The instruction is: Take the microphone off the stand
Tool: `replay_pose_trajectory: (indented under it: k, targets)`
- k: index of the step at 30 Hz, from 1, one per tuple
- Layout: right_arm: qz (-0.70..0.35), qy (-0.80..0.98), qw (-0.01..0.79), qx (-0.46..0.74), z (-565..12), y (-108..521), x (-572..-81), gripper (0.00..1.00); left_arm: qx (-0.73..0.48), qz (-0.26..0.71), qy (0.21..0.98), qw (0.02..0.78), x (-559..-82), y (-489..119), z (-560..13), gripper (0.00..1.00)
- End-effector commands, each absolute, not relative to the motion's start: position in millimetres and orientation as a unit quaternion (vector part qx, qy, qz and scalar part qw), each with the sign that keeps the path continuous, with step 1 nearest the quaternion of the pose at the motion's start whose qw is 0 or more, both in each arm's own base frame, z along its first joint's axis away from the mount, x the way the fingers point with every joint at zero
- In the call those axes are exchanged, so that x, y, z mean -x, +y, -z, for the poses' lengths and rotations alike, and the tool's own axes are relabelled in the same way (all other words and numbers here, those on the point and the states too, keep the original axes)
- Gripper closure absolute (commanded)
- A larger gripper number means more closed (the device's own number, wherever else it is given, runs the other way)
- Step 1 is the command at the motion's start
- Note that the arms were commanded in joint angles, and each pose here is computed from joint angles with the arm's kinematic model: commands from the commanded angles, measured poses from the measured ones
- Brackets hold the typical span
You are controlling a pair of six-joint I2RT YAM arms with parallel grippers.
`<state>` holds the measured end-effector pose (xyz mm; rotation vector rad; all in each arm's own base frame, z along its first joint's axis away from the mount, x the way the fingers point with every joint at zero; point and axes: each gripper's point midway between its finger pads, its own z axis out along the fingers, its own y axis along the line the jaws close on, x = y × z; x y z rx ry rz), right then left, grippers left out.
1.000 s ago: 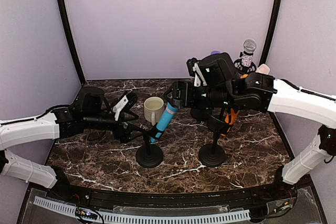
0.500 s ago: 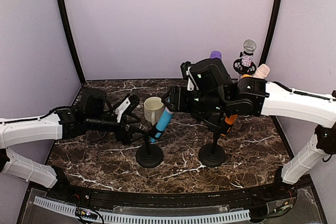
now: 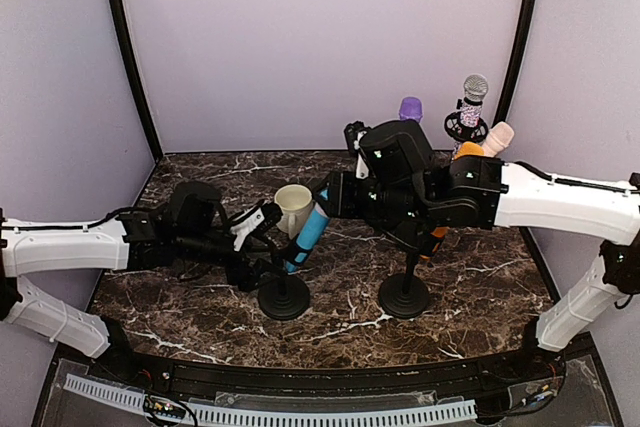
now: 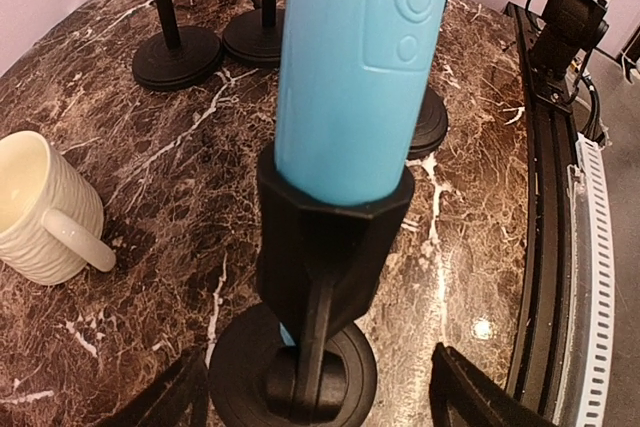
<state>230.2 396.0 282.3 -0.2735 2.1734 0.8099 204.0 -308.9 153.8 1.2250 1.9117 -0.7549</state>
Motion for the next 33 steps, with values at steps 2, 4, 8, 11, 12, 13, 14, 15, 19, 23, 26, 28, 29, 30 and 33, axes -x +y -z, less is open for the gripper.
replay_pose_trajectory:
  k: [2,4,8,11,12,13,14,15,19,23,26,28,29,30,33]
  targets:
    - [-0.345,0.841,0.4,0.119,-287.9,406.1,-224.0,0.63,-0.485,0.287,0.736,0.374,-207.5,-312.2,-160.6,0.28]
    - [-0.351,0.837,0.4,0.124,-289.3,407.8,-222.2,0.65,-0.489,0.287,0.733,0.375,-207.9,-313.5,-160.6,0.34]
    - [-0.355,0.836,0.398,0.131,-287.1,407.6,-219.7,0.66,-0.494,0.29,0.728,0.377,-208.8,-316.8,-162.0,0.45]
    - [-0.355,0.834,0.397,0.142,-285.5,409.8,-218.2,0.67,-0.499,0.29,0.723,0.381,-210.7,-319.9,-163.9,0.54]
    - [-0.356,0.834,0.397,0.144,-286.0,410.6,-218.1,0.67,-0.5,0.29,0.722,0.38,-211.6,-321.9,-164.1,0.55]
    - [-0.355,0.833,0.398,0.147,-286.0,411.4,-218.1,0.67,-0.503,0.29,0.721,0.378,-211.3,-322.5,-163.5,0.58]
    - [-0.356,0.832,0.399,0.147,-287.7,412.1,-218.4,0.67,-0.504,0.29,0.721,0.377,-212.1,-323.9,-163.7,0.61]
    - [-0.355,0.832,0.4,0.147,-288.1,412.4,-219.2,0.67,-0.507,0.29,0.719,0.377,-211.9,-324.6,-163.5,0.63]
    - [-0.353,0.831,0.404,0.146,-288.7,412.4,-220.6,0.66,-0.514,0.286,0.718,0.374,-211.0,-325.5,-160.3,0.75]
    - [-0.345,0.834,0.406,0.139,-283.8,411.6,-223.5,0.57,-0.521,0.277,0.718,0.369,-207.6,-323.8,-156.2,0.86]
    - [-0.341,0.837,0.407,0.133,-279.4,410.9,-225.6,0.47,-0.526,0.275,0.715,0.368,-205.3,-324.1,-155.5,0.92]
    - [-0.34,0.837,0.409,0.125,-275.9,410.1,-227.4,0.42,-0.529,0.276,0.714,0.367,-204.0,-325.0,-155.9,0.95]
    - [-0.341,0.838,0.409,0.121,-274.0,409.6,-228.0,0.4,-0.529,0.278,0.713,0.367,-203.9,-325.5,-157.0,0.99]
    - [-0.341,0.838,0.41,0.116,-272.0,409.2,-228.6,0.39,-0.53,0.279,0.713,0.366,-203.1,-325.6,-157.1,1.0]
    - [-0.342,0.838,0.411,0.105,-264.5,408.3,-230.5,0.36,-0.532,0.283,0.711,0.363,-201.3,-325.9,-156.7,1.0]
